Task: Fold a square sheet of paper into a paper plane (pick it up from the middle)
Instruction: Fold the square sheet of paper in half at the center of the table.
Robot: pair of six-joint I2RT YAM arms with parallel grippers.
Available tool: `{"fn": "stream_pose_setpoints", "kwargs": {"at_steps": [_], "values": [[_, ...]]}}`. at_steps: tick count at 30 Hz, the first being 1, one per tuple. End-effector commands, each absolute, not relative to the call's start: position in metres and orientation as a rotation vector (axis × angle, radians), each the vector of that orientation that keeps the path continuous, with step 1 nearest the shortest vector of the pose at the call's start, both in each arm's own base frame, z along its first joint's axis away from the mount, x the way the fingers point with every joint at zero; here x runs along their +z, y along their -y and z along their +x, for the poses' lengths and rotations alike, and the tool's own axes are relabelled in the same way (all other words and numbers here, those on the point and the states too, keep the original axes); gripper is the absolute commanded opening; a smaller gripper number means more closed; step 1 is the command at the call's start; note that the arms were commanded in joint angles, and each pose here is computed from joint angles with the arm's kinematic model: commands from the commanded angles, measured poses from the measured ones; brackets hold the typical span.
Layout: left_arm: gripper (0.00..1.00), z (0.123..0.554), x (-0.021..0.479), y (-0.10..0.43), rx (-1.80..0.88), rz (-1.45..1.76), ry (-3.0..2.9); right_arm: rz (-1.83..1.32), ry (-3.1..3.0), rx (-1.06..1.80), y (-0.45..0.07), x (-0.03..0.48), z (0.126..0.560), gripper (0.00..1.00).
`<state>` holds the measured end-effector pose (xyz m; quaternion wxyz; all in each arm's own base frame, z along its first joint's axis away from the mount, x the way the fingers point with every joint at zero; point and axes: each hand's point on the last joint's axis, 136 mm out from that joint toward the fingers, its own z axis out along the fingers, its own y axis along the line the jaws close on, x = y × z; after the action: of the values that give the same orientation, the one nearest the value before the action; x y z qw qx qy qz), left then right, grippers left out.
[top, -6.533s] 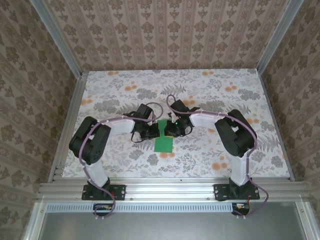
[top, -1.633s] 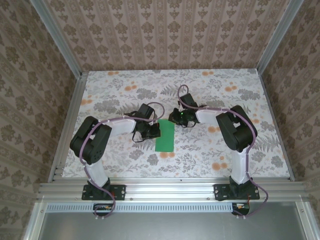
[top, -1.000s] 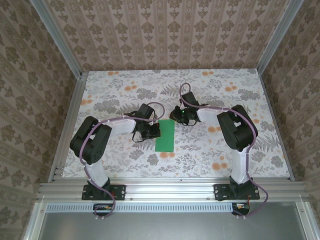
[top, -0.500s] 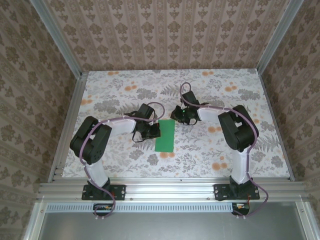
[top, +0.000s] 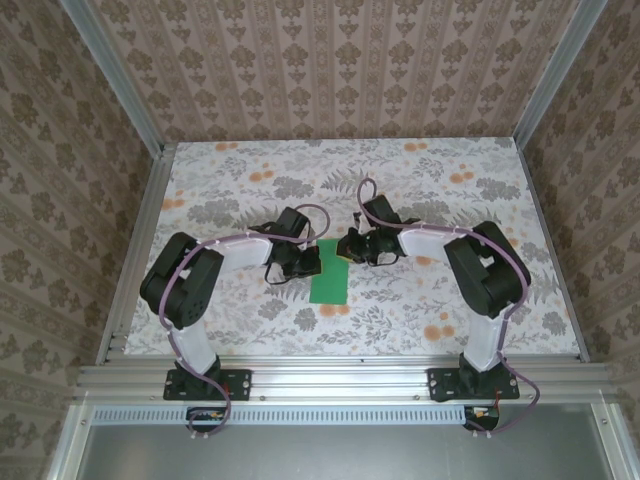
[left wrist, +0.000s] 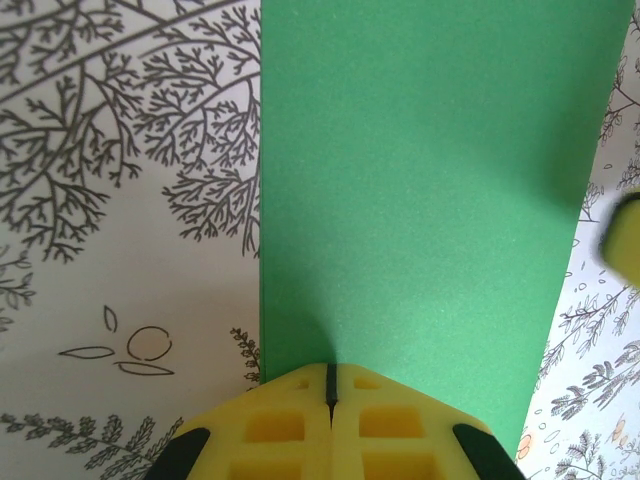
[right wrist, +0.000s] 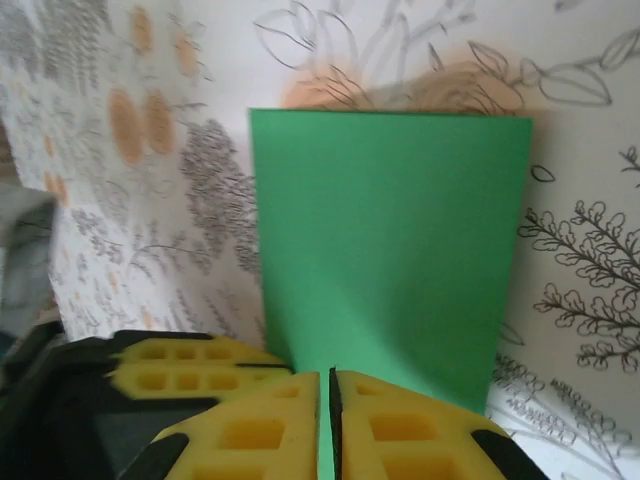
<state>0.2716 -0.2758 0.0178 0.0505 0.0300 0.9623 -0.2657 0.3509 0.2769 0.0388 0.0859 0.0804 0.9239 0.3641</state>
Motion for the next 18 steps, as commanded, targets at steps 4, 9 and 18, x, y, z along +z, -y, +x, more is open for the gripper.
{"fn": "stream_pose_setpoints", "kwargs": {"at_steps": [4,9,18], "values": [[0.0,0.255,-0.009,0.251,-0.609,0.079,-3.047,0.273,-2.733,1.083,-0.278,0.032,0.371,0.11],[0.0,0.257,-0.003,0.252,-0.614,0.096,-3.036,0.313,-2.734,1.065,-0.266,0.02,0.371,0.11],[0.0,0.26,0.003,0.255,-0.63,0.099,-3.023,0.337,-2.773,1.042,-0.264,0.001,0.369,0.11]]}}
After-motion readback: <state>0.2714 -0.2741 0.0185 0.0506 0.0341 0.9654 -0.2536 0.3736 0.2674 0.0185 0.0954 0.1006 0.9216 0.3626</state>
